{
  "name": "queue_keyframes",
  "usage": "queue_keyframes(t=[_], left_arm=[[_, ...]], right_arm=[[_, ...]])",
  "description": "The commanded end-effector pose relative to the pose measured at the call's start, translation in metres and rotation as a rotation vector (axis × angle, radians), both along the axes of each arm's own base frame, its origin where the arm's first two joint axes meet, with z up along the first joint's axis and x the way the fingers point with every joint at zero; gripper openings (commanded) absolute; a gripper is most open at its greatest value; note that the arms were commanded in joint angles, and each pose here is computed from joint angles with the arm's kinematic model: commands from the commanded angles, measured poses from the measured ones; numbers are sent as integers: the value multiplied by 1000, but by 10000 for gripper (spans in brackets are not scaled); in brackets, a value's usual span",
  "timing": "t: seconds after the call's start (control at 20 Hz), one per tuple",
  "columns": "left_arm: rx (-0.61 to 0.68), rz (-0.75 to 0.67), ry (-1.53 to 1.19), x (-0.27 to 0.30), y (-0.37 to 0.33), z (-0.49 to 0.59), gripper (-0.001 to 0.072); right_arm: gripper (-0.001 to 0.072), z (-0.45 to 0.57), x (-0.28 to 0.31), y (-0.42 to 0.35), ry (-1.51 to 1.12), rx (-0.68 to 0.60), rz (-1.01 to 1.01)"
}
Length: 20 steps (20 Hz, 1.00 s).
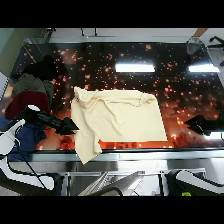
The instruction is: Fold the shirts.
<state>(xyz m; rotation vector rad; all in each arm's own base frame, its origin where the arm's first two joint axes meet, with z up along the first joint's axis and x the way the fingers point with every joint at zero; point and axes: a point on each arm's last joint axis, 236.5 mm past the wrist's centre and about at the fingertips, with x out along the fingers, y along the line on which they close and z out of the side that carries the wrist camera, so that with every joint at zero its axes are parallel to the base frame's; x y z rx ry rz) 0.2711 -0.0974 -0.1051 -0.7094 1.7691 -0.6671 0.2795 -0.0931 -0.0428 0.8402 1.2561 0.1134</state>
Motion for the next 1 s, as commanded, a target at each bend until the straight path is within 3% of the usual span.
queue_keyframes(t=[0.0, 0.15, 0.4, 0.5, 0.65, 0.95], left_arm=[[15, -35, -44, 8, 5, 4, 577], [16, -62, -19, 6, 13, 16, 578], [49, 55, -93, 21, 47, 35, 578], [65, 113, -123, 24, 57, 38, 578], [109, 160, -146, 19, 58, 22, 577], [52, 81, -89, 7, 10, -10, 577]], right_arm=[[439, -17, -20, 13, 58, 38, 9], [439, -20, -27, 12, 80, 22, 23], [441, -21, -30, 12, 87, 17, 30], [532, -25, -33, 17, 92, 25, 42], [522, -35, -36, 31, 104, 28, 83], [520, -56, -32, 74, 156, 58, 243]])
